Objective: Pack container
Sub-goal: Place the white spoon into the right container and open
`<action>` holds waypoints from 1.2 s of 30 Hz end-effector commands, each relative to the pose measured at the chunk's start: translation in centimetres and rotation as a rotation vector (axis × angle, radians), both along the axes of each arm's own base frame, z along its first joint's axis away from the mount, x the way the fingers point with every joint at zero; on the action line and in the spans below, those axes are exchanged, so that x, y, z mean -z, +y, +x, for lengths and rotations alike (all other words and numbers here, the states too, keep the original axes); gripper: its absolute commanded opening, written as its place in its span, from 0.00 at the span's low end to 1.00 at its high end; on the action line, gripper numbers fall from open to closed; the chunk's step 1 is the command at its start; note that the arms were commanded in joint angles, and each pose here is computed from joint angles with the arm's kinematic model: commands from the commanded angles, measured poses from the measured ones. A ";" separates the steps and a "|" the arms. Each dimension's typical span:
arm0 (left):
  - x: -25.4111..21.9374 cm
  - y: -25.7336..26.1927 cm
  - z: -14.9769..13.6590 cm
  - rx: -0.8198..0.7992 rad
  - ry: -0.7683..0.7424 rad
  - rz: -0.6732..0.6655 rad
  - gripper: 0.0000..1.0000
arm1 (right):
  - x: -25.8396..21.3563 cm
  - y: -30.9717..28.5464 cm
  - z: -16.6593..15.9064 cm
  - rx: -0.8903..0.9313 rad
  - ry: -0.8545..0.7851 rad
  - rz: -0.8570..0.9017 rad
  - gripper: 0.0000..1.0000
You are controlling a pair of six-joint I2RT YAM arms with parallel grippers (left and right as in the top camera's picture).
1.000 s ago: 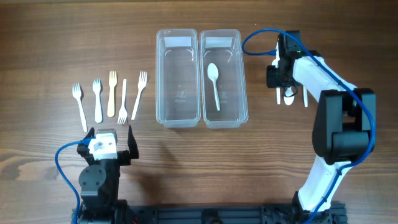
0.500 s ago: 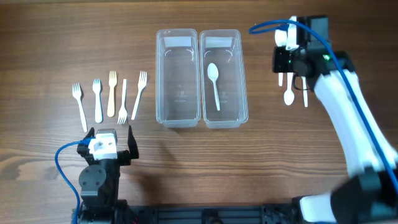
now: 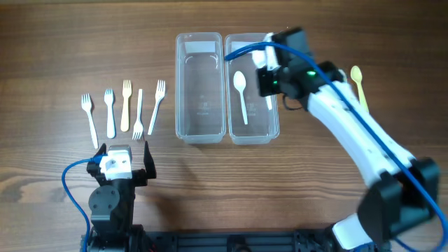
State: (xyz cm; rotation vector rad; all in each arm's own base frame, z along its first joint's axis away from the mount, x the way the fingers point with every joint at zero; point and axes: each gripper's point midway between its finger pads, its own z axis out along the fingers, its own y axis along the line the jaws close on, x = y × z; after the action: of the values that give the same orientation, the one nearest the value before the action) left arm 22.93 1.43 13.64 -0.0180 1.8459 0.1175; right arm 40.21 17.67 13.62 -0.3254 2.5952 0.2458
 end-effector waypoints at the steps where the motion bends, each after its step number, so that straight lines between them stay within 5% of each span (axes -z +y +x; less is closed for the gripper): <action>1: 0.1 -0.1 0.0 0.008 0.000 0.012 1.00 | 4.5 0.5 -0.3 0.007 0.097 -0.029 0.06; 2: 0.1 -0.1 0.0 0.008 0.000 0.012 1.00 | 4.9 0.6 -0.3 0.005 0.102 -0.031 0.08; 4: 0.1 -0.1 0.0 0.007 0.000 0.011 1.00 | 5.2 0.6 -0.2 -0.007 0.103 -0.039 0.42; 7: 0.1 -0.1 0.0 0.008 0.000 0.012 1.00 | 4.0 0.7 0.0 -0.042 0.068 -0.045 0.61; 12: 0.1 -0.1 0.0 0.007 0.000 0.011 1.00 | -1.4 -0.5 0.3 -0.006 -0.032 -0.049 0.62; 19: 0.1 -0.1 0.0 0.007 0.000 0.012 1.00 | -8.0 -10.6 -0.8 0.237 -0.145 -0.211 0.63; 36: 0.1 -0.1 0.0 0.007 0.000 0.011 1.00 | 4.9 -19.8 0.6 0.364 0.201 -0.263 0.53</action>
State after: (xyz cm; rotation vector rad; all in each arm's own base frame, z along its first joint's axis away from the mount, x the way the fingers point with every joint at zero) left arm 22.93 1.44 13.64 -0.0183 1.8459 0.1178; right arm 40.85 -2.12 12.86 0.1268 2.7286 -0.2080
